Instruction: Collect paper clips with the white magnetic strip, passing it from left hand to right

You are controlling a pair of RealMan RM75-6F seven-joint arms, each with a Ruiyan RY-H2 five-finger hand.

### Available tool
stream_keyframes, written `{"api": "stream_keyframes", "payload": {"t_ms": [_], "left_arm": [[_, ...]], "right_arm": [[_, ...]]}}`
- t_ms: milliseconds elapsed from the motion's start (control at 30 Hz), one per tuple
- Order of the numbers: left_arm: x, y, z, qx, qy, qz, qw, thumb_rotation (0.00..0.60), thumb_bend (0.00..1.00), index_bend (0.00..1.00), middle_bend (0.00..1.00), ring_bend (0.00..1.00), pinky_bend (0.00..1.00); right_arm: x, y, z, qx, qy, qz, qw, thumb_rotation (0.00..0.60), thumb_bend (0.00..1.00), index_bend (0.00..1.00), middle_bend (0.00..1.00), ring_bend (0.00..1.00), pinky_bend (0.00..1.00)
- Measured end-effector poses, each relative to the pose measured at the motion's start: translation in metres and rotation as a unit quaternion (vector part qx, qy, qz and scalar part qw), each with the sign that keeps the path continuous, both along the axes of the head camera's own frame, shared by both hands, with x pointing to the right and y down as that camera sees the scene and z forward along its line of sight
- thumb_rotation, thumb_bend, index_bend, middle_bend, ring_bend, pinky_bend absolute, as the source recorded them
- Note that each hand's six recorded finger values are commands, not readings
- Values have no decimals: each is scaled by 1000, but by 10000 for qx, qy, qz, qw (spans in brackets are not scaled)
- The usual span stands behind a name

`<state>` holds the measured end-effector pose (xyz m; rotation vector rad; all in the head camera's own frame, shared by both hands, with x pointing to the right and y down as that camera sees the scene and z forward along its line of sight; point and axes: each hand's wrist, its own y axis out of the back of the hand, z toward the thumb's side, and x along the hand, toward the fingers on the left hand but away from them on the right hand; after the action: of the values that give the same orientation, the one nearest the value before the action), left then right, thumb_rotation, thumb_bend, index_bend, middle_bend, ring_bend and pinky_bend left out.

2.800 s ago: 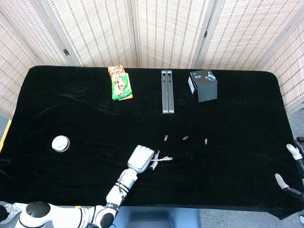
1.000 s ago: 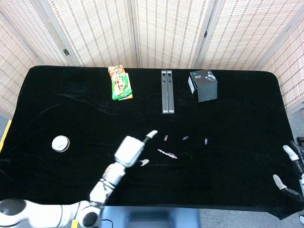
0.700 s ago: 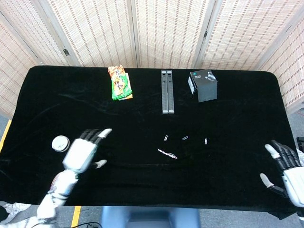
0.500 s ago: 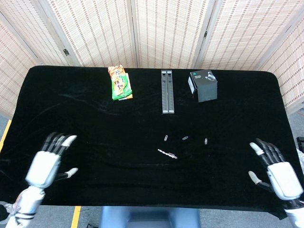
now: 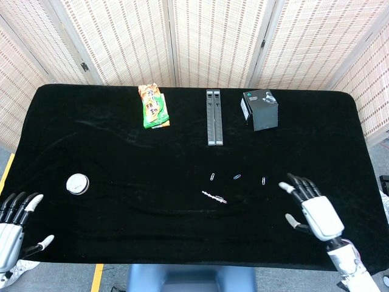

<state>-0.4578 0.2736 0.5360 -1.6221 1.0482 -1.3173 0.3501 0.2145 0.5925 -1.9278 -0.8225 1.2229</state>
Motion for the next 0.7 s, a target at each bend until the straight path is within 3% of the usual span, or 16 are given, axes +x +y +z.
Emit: {"api": "stream_keyframes", "payload": {"t_ms": [233,700], "left_arm": [[-7,-5,8,-228,98,-106,9996,600,168,129,157,80,0],[-22,-18,4,-594,895,-59,9942,600,168,147,187,87,0]], "right_arm": [[-38,-14,19,12,420,-433,9982,600,341,391,0,0,65],[-143,-6,70,224,528,-58,9983,600,341,426,14,7,63]]}}
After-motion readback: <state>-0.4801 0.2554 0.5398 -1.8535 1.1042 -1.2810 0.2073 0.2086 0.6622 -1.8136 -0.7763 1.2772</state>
